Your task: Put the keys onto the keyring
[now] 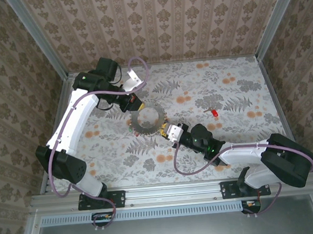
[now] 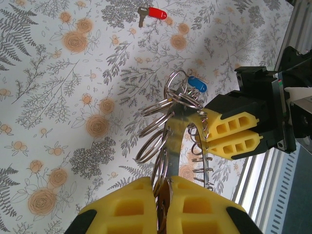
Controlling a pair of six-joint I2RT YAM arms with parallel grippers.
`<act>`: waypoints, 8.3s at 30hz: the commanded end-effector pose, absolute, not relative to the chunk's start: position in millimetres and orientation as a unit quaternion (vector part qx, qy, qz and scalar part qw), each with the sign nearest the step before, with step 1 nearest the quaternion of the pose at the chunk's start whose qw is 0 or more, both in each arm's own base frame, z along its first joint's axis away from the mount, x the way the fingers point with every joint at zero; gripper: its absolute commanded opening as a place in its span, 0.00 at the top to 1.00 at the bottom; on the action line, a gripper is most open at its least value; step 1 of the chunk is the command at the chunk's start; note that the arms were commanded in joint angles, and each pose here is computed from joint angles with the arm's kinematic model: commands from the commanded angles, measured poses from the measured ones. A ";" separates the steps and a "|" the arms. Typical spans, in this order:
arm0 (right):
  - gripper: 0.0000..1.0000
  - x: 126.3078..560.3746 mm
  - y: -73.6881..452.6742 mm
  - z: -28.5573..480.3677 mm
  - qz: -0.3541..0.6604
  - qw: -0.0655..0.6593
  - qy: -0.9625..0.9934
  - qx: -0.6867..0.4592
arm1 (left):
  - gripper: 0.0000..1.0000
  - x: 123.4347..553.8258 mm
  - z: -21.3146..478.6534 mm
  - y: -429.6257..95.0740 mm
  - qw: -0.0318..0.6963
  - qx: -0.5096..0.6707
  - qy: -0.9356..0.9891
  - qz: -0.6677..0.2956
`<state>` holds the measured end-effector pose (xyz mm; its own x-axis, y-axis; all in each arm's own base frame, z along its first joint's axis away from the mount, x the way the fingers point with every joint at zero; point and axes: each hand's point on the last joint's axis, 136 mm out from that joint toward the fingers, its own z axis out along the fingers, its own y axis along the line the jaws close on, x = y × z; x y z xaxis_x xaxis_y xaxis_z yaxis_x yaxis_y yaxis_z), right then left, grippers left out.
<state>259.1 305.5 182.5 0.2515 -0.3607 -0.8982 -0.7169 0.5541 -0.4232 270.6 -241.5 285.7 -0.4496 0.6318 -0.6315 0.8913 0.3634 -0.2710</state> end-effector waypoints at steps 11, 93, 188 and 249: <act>0.89 261.9 310.5 188.7 0.158 0.662 0.590 -0.435 | 1.00 260.6 302.2 -241.9 0.240 0.473 0.786 -0.317; 1.00 253.6 291.4 179.3 0.241 0.341 0.652 -0.633 | 0.70 208.5 191.6 -305.7 0.423 0.535 0.555 -0.475; 0.97 289.1 282.4 203.1 0.303 0.509 0.627 -0.506 | 0.99 233.6 217.8 -312.0 0.488 0.458 0.537 -0.513; 1.00 259.5 287.0 206.3 0.308 0.367 0.627 -0.614 | 0.74 218.5 184.5 -328.0 0.421 0.569 0.571 -0.415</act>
